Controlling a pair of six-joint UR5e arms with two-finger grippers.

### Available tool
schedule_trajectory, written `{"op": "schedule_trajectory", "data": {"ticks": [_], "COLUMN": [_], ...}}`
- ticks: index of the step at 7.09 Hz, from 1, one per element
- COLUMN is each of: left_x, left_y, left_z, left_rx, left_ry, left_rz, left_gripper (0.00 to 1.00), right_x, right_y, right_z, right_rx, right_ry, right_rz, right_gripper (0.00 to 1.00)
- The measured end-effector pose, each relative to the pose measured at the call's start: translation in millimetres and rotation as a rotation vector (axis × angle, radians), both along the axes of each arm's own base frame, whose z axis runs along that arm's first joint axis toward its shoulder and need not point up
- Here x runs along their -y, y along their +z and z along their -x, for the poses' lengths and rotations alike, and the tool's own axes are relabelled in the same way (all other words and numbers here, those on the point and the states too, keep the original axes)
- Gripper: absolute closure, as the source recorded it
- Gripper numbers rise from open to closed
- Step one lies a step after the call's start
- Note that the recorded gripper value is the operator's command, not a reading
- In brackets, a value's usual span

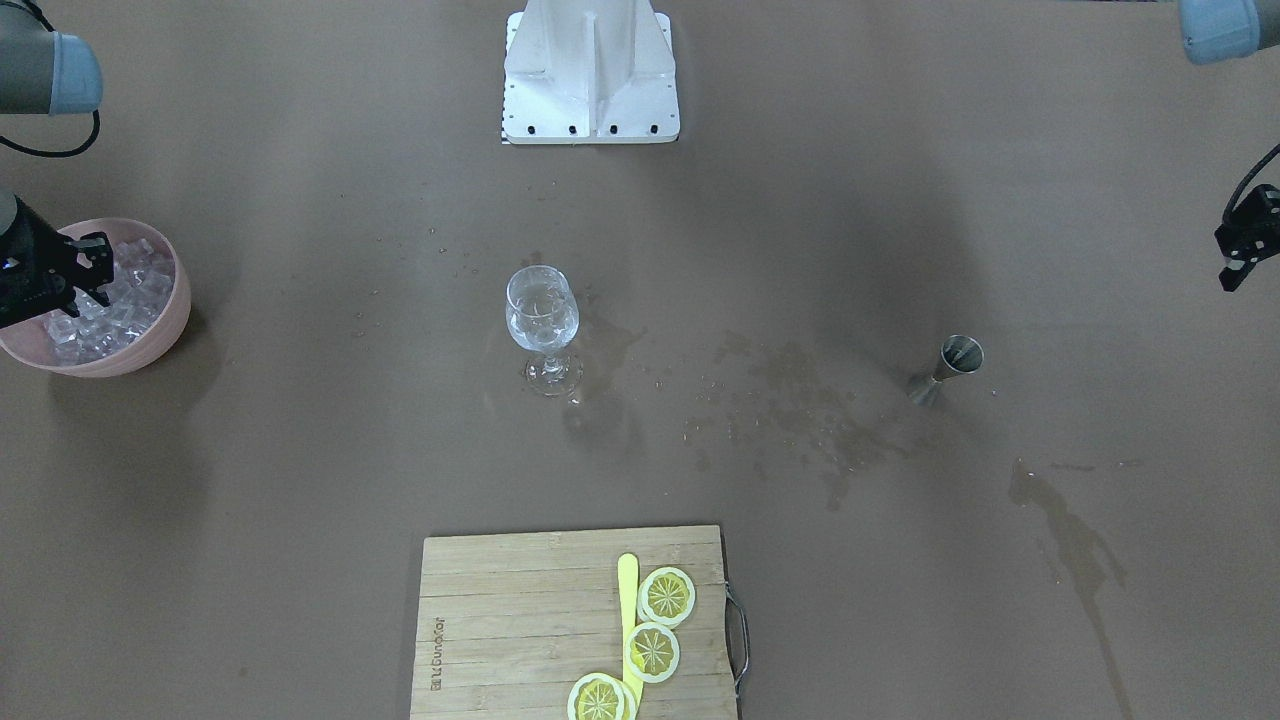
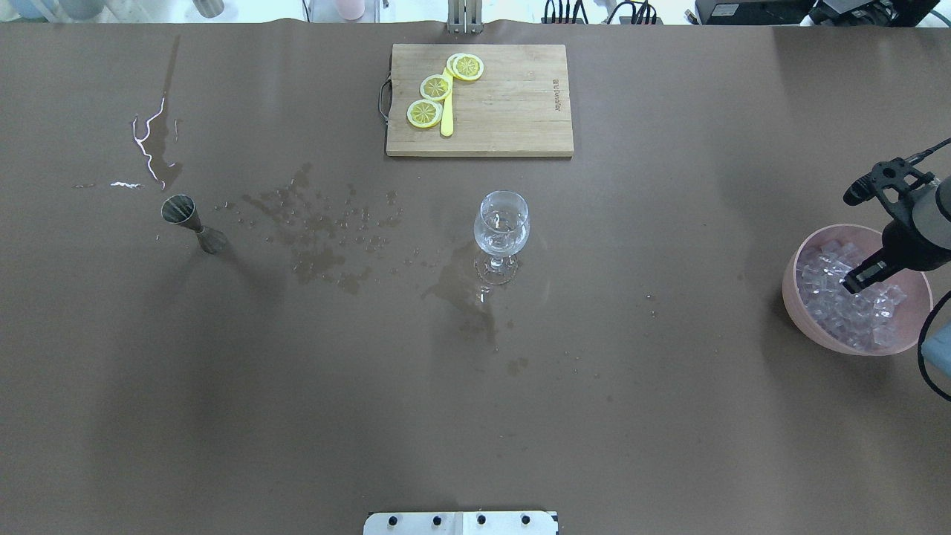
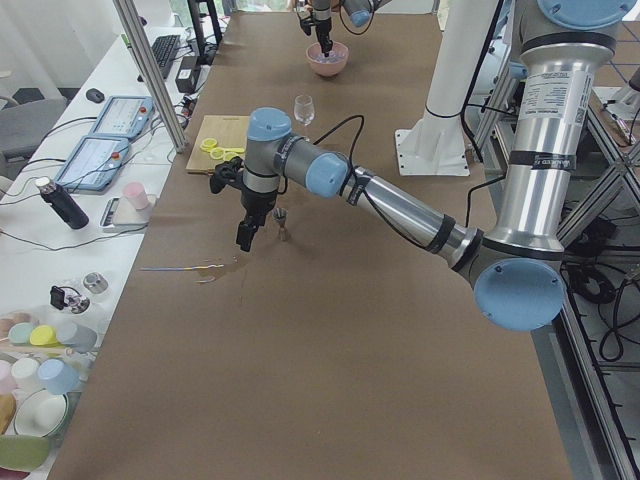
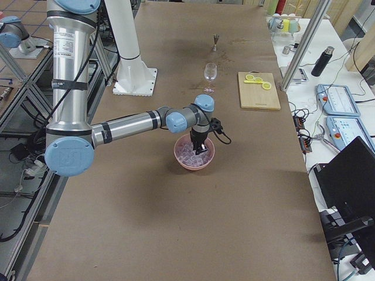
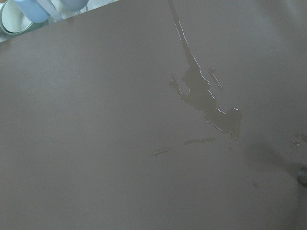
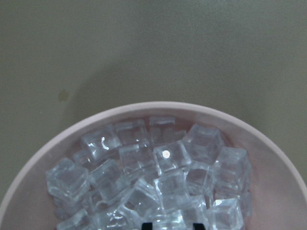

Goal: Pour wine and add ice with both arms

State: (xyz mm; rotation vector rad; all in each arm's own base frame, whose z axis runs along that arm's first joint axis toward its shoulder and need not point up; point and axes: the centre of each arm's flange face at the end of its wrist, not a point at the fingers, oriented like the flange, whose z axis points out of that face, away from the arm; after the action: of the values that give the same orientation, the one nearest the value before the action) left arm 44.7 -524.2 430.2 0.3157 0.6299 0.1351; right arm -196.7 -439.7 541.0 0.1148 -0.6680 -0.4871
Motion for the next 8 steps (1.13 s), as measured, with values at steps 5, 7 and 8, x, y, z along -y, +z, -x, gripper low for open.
{"op": "schedule_trajectory", "data": {"ticks": [5, 7, 8], "left_x": [5.9, 10.2, 9.2], "left_y": [9.5, 23.9, 30.3], "left_z": [24.1, 51.1, 55.7], "left_rx": [0.054, 0.106, 0.115], "left_ry": [0.071, 0.158, 0.172], "left_rz": [0.000, 0.020, 0.032], "left_gripper": [0.02, 0.02, 0.02], "right_x": [33.1, 57.7, 67.5], "right_y": [-81.1, -147.5, -195.0], "right_z": [-53.5, -43.9, -21.6], "right_rx": [0.195, 0.287, 0.350], "right_ry": [0.108, 0.234, 0.304], "right_rz": [-0.030, 0.027, 0.100], "right_gripper": [1.00, 1.00, 1.00]}}
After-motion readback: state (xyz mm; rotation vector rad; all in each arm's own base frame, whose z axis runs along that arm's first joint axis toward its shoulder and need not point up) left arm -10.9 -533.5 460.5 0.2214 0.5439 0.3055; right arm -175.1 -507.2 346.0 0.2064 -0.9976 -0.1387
